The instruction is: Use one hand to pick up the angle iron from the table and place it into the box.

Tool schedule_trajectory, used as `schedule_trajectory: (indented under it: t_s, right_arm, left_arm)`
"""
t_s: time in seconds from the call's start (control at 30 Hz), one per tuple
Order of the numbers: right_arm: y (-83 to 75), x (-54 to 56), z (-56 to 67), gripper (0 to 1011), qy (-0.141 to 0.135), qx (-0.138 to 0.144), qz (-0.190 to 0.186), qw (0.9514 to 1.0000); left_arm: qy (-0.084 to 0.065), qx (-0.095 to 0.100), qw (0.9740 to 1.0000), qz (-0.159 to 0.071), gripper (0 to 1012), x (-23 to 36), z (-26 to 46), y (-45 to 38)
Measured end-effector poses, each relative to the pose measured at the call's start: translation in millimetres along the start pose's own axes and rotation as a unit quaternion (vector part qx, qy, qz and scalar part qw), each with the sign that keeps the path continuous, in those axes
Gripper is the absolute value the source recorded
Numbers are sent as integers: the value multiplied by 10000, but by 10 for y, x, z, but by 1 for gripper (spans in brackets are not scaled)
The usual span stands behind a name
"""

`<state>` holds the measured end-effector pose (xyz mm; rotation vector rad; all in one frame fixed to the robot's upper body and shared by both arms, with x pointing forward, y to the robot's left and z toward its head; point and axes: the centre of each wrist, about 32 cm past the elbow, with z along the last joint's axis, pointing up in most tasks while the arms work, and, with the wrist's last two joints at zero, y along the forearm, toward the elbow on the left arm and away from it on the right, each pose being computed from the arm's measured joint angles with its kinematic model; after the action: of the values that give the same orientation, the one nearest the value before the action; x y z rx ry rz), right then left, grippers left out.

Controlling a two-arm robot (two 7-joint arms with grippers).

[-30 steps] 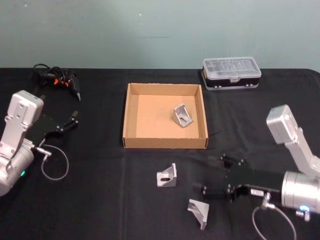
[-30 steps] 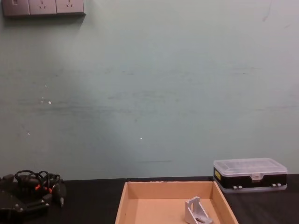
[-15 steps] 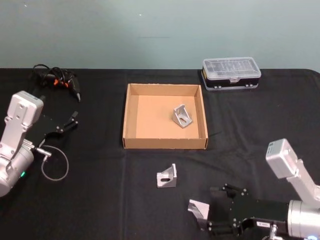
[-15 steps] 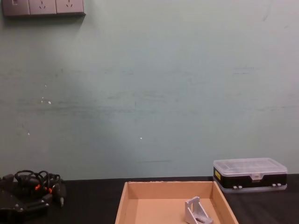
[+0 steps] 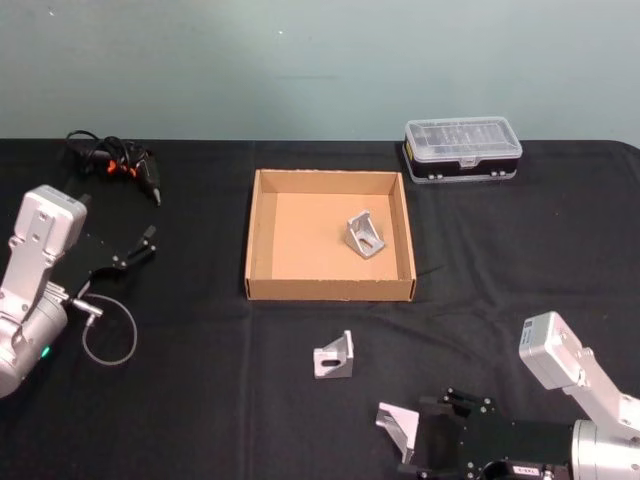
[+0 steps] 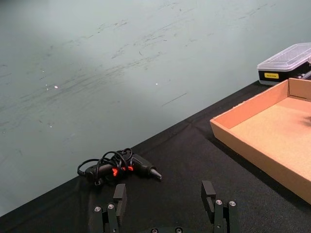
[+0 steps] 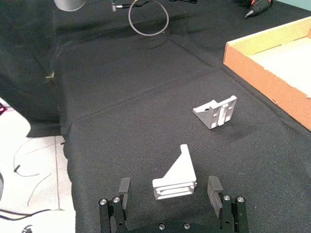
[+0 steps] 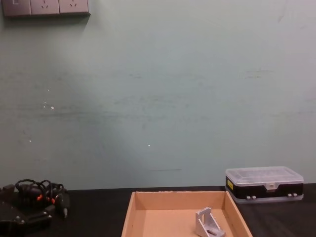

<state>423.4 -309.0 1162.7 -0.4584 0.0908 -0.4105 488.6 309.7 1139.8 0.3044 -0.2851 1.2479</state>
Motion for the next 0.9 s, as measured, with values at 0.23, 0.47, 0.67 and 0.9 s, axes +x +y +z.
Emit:
schedule_trajectory:
  t_s: [0.23,0.47,0.67,0.9]
  right_arm:
    - [40,7,-27,1004,-64,-5,25,10000]
    - [51,7,-31,1004,-83,-18,28,10000]
    - [46,5,-30,920,-77,-14,29,10000]
    - [43,5,-28,735,-71,-7,28,10000]
  left_arm:
    - [0,0,10000,0,1011,0,0,0]
    - [0,0,10000,0,1011,0,0,0]
    - [0,0,10000,0,1011,0,0,0]
    - [0,0,10000,0,1011,0,0,0]
